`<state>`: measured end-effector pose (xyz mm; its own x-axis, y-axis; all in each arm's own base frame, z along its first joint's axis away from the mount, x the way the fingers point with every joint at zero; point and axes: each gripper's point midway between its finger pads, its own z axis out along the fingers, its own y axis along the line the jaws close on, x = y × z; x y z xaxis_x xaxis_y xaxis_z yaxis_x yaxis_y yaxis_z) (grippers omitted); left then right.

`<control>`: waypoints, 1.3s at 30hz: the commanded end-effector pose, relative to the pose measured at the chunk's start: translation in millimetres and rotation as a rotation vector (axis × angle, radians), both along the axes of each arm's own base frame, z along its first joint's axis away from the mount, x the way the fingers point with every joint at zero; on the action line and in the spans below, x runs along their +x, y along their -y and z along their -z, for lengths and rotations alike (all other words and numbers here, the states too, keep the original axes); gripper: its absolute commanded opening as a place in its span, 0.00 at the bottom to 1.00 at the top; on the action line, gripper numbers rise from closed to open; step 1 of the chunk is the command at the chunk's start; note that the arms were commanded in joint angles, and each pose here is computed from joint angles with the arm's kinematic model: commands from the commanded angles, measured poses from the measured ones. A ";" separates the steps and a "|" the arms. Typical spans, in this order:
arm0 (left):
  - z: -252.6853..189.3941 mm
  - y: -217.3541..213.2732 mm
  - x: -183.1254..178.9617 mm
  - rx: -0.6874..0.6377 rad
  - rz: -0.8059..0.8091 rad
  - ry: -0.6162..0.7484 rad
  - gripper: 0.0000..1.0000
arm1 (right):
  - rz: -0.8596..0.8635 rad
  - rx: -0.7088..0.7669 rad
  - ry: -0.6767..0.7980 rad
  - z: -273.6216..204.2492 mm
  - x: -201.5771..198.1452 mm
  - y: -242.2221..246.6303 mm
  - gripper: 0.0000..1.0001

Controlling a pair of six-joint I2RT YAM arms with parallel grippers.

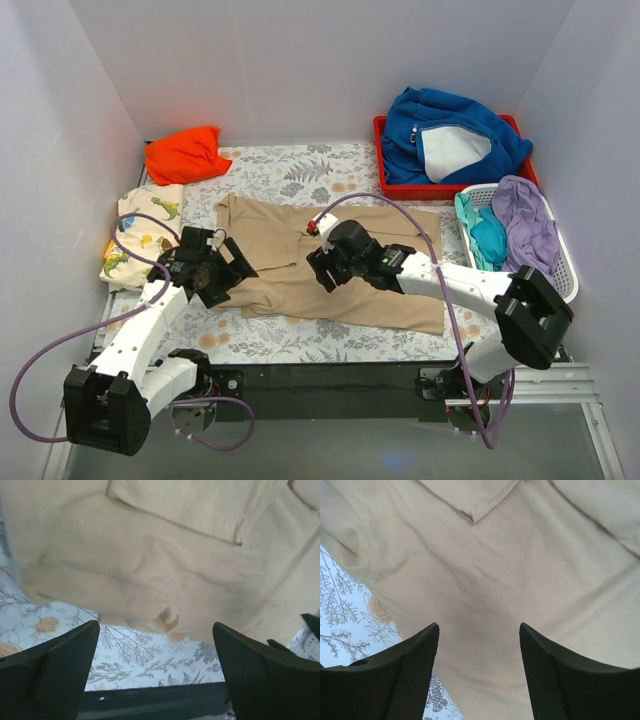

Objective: Fold and stack the t-shirts
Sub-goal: Fold the tshirt

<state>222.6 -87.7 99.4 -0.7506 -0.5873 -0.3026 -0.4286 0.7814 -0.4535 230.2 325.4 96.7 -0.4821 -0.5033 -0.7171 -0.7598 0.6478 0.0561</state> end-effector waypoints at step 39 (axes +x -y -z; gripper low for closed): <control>82.9 26.3 -45.6 0.210 -0.140 -0.055 0.48 | 0.037 0.023 0.069 -12.4 -2.2 29.3 0.75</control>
<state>175.7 -129.0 21.0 -0.7124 -0.6189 -0.3309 -0.5418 0.7847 -0.3012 226.2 292.4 105.5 -0.4539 -0.4907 -0.7438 -0.7369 0.6759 0.0038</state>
